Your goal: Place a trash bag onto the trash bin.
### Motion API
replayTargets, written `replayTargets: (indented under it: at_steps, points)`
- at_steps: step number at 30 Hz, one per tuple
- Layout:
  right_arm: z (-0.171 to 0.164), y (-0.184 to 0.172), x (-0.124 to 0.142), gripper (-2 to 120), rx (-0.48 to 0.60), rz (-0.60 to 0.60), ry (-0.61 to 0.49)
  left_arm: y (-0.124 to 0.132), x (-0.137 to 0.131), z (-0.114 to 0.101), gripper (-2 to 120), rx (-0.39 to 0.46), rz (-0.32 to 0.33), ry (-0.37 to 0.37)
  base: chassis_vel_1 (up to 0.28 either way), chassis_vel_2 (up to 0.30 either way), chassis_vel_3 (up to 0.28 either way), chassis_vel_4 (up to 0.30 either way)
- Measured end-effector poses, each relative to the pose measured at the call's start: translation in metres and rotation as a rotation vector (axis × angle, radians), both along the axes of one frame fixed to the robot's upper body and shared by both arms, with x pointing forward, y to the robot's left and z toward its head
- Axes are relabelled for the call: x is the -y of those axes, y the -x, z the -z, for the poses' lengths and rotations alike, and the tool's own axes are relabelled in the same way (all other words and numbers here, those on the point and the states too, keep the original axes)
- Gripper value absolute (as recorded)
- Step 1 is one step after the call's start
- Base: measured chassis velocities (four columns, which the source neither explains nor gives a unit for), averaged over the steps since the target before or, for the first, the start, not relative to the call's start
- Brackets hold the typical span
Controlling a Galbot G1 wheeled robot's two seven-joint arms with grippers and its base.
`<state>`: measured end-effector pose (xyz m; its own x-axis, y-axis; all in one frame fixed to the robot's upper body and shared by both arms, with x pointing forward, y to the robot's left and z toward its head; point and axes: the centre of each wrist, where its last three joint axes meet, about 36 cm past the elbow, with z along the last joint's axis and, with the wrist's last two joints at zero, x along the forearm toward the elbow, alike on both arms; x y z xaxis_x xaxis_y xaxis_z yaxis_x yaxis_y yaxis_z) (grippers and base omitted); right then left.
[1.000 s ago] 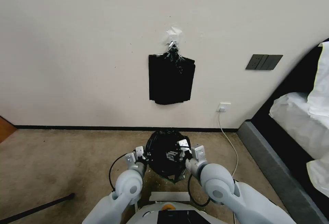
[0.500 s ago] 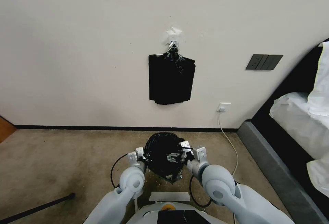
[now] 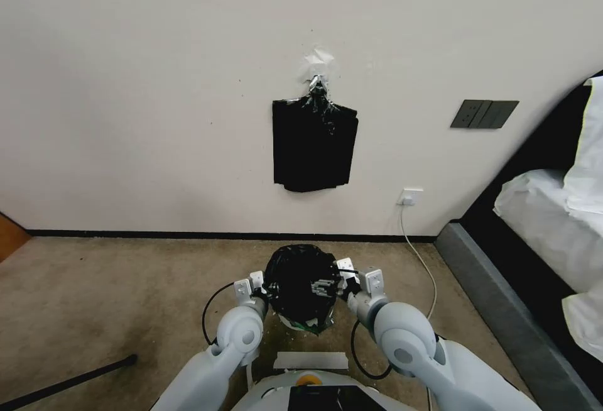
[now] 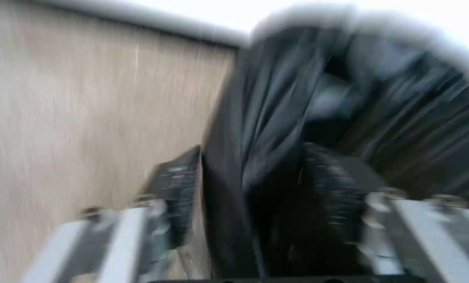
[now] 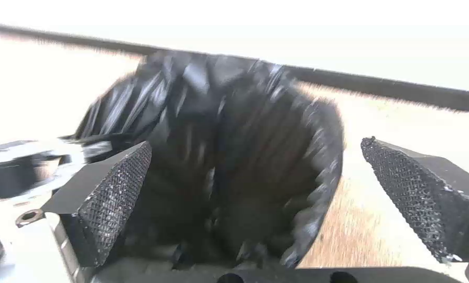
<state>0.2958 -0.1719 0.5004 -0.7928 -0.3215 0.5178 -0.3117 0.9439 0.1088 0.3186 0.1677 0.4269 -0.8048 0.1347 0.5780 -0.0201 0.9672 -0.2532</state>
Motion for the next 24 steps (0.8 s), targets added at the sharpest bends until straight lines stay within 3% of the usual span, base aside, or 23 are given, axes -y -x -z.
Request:
replayTargets:
  at_steps: [3, 4, 6, 8, 12, 16, 17, 18, 24]
  points:
    - [0.036, 0.003, 0.012, 100, 0.165, 0.038, 0.075, 0.014, -0.013, 0.006, 74, 0.23, 0.007, -0.05, 0.0, 0.0, 0.0, 0.0]
    - [0.036, 0.003, 0.012, 100, 0.165, 0.038, 0.075, 0.014, -0.013, 0.006, 74, 0.23, 0.007, -0.05, 0.0, 0.0, 0.0, 0.0]
    - [0.071, 0.006, 0.024, 100, 0.315, 0.073, 0.112, 0.023, -0.032, 0.02, 84, 0.378, 0.0, -0.065, 0.0, 0.0, 0.0, 0.0]
    - [0.086, 0.008, 0.029, 100, 0.379, 0.091, 0.117, 0.025, -0.041, 0.027, 89, 0.425, -0.011, -0.084, 0.0, 0.0, 0.0, 0.0]
    - [0.114, 0.021, 0.045, 100, 0.529, 0.19, 0.086, 0.04, -0.08, 0.048, 99, 0.626, -0.049, -0.23, 0.0, 0.0, 0.0, 0.0]
    - [0.119, 0.028, 0.049, 100, 0.566, 0.236, 0.068, 0.048, -0.091, 0.05, 100, 0.673, -0.056, -0.28, 0.0, 0.0, 0.0, 0.0]
    - [0.124, 0.037, 0.051, 100, 0.597, 0.286, 0.055, 0.057, -0.103, 0.05, 100, 0.719, -0.068, -0.338, 0.0, 0.0, 0.0, 0.0]
    - [0.127, 0.043, 0.052, 100, 0.608, 0.312, 0.053, 0.064, -0.107, 0.048, 100, 0.732, -0.075, -0.351, 0.0, 0.0, 0.0, 0.0]
    - [0.131, 0.056, 0.049, 100, 0.62, 0.343, 0.048, 0.082, -0.107, 0.045, 100, 0.718, -0.082, -0.341, 0.0, 0.0, 0.0, 0.0]
